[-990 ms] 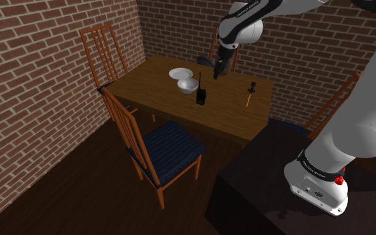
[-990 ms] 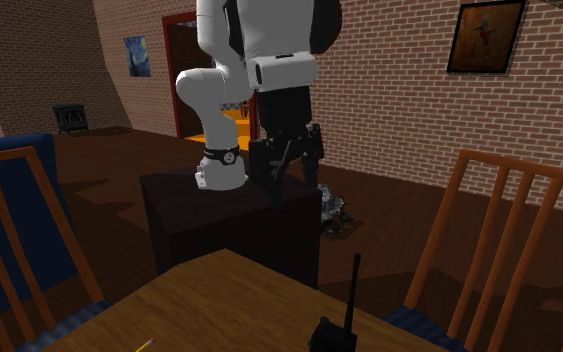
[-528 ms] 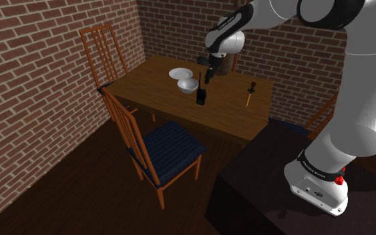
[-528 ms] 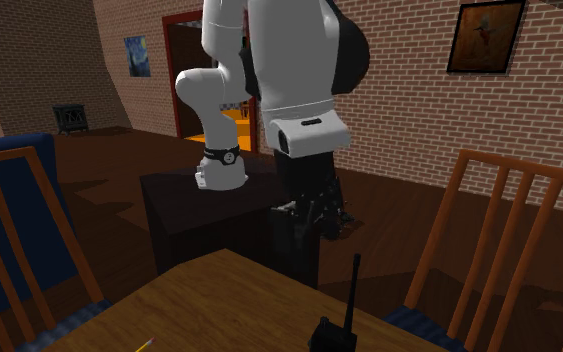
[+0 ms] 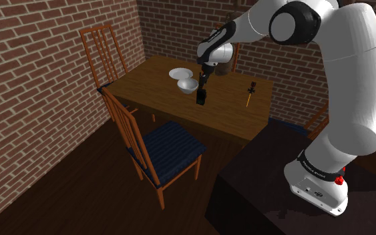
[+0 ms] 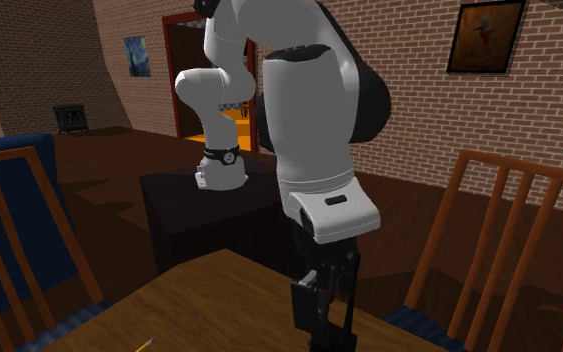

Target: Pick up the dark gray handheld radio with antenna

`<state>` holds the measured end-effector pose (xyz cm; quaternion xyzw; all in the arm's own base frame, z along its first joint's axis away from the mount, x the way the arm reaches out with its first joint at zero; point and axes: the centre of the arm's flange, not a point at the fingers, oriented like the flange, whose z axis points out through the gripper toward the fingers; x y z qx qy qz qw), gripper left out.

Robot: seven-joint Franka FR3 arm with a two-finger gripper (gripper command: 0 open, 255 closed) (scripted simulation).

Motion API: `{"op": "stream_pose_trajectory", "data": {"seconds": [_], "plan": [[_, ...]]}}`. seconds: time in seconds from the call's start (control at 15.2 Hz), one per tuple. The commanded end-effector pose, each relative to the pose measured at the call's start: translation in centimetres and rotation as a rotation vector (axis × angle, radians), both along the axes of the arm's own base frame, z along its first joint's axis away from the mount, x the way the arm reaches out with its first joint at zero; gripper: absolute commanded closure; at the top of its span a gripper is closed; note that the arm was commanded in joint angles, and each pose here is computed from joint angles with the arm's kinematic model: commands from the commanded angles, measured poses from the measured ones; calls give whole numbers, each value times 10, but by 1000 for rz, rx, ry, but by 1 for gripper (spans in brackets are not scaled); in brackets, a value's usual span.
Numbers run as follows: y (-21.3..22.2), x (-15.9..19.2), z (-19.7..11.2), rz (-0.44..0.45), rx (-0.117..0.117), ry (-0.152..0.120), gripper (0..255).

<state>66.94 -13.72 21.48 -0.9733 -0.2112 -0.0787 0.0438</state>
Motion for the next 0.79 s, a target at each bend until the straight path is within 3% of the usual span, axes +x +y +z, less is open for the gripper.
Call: {"op": "stream_pose_trajectory", "data": {"seconds": [0.0,0.33,0.4,0.73], "plan": [[0,0,-10,1,0,-1,0],[0,0,-29,1,0,-1,0],[-1,-1,-29,1,0,-1,255],[-1,0,-30,1,0,-1,255]]}}
